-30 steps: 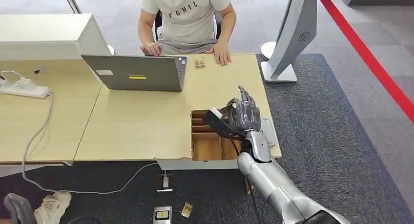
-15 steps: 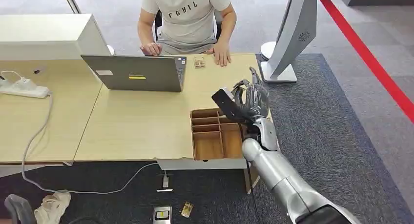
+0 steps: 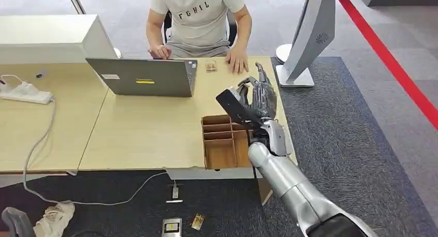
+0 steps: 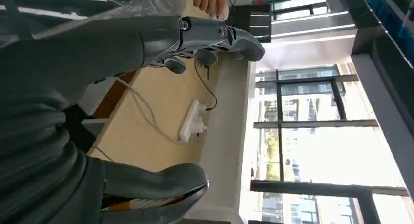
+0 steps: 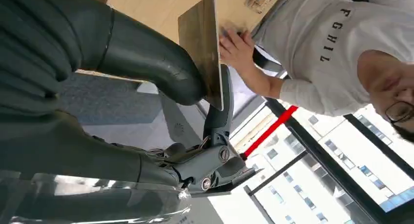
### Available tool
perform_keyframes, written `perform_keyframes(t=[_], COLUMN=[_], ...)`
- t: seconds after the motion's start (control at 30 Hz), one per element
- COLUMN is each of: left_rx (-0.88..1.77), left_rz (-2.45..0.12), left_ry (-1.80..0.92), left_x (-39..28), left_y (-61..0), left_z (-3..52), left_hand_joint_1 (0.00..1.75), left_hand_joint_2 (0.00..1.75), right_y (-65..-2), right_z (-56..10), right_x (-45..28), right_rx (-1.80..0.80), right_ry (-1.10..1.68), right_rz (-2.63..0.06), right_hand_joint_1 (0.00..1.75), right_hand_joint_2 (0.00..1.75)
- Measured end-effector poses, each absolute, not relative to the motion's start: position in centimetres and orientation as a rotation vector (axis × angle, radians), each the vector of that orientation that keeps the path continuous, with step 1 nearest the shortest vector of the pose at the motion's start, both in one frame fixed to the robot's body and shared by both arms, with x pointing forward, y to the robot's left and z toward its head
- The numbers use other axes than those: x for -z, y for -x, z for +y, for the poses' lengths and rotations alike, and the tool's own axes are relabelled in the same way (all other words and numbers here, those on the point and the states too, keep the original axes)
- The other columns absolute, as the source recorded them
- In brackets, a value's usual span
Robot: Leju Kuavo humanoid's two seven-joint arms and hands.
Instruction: Pass the card to the sensor for recognition and then transmit it.
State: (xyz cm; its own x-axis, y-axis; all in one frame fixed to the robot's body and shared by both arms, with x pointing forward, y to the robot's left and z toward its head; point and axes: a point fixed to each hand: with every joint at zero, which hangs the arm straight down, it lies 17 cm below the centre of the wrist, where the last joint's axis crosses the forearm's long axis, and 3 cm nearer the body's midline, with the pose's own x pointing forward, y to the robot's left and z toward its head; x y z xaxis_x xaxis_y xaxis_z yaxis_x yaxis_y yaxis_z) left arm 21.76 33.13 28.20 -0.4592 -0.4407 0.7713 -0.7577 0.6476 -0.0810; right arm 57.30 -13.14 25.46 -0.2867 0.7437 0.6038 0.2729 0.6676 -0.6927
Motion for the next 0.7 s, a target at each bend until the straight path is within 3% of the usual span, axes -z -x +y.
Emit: perform_keyframes(t=[0.7], left_rx=[-0.587], left_rz=[-2.082], left_ry=[-0.912], left_x=[-27.0], left_y=[-21.8], left_z=[34.0], left_hand_joint_1=[0.00], left_hand_joint_2=[1.75], right_y=[-56.6], right_z=[-6.8], right_x=[-27.5], right_rx=[-0.616], right_ry=[0.766], right_rz=[-1.923], right_hand_joint_1=[1.75], right_hand_joint_2=[1.75])
